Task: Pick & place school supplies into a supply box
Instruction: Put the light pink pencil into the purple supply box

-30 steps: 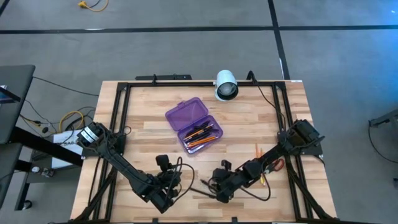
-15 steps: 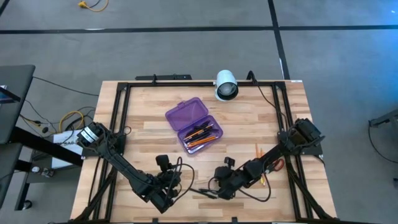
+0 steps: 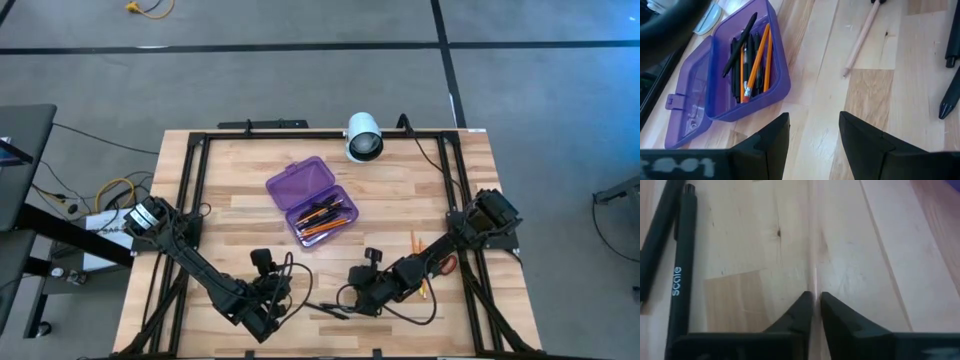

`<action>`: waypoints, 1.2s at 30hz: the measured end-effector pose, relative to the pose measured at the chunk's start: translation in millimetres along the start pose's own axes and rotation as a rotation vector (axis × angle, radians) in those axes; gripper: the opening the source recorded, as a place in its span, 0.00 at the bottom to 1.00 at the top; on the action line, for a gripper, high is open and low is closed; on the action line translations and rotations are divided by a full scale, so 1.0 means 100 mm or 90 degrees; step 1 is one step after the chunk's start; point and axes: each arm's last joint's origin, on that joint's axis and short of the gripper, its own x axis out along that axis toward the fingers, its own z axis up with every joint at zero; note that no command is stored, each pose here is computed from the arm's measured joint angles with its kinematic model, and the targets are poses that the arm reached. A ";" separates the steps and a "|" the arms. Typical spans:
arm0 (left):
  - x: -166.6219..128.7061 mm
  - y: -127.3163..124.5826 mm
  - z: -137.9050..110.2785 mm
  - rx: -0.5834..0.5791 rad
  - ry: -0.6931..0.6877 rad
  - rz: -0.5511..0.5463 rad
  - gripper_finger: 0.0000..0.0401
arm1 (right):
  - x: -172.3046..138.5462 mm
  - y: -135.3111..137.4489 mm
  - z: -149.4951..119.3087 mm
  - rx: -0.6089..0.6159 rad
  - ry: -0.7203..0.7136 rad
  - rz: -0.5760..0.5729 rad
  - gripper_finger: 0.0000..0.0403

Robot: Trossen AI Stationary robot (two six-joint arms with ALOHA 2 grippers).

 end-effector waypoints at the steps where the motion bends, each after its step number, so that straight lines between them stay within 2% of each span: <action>1: 0.00 0.00 0.00 0.000 0.000 0.000 0.41 | 0.00 0.00 0.00 0.000 0.000 -0.001 0.04; 7: 0.00 0.01 -0.01 0.008 0.005 0.005 0.41 | -0.01 0.00 -0.01 0.030 0.011 -0.004 0.04; 14: 0.00 0.01 -0.01 0.011 0.007 0.007 0.41 | -0.12 0.05 -0.14 0.071 0.042 -0.023 0.02; 20: 0.00 0.02 -0.01 0.010 0.007 0.007 0.41 | -0.32 0.00 -0.19 0.121 0.160 -0.041 0.09; 25: 0.00 0.02 -0.01 0.010 0.007 0.007 0.41 | -0.40 -0.06 -0.25 0.147 0.256 -0.068 0.09; 36: 0.00 0.02 -0.01 0.005 0.006 0.007 0.41 | -0.38 -0.11 -0.22 0.101 0.262 -0.064 0.01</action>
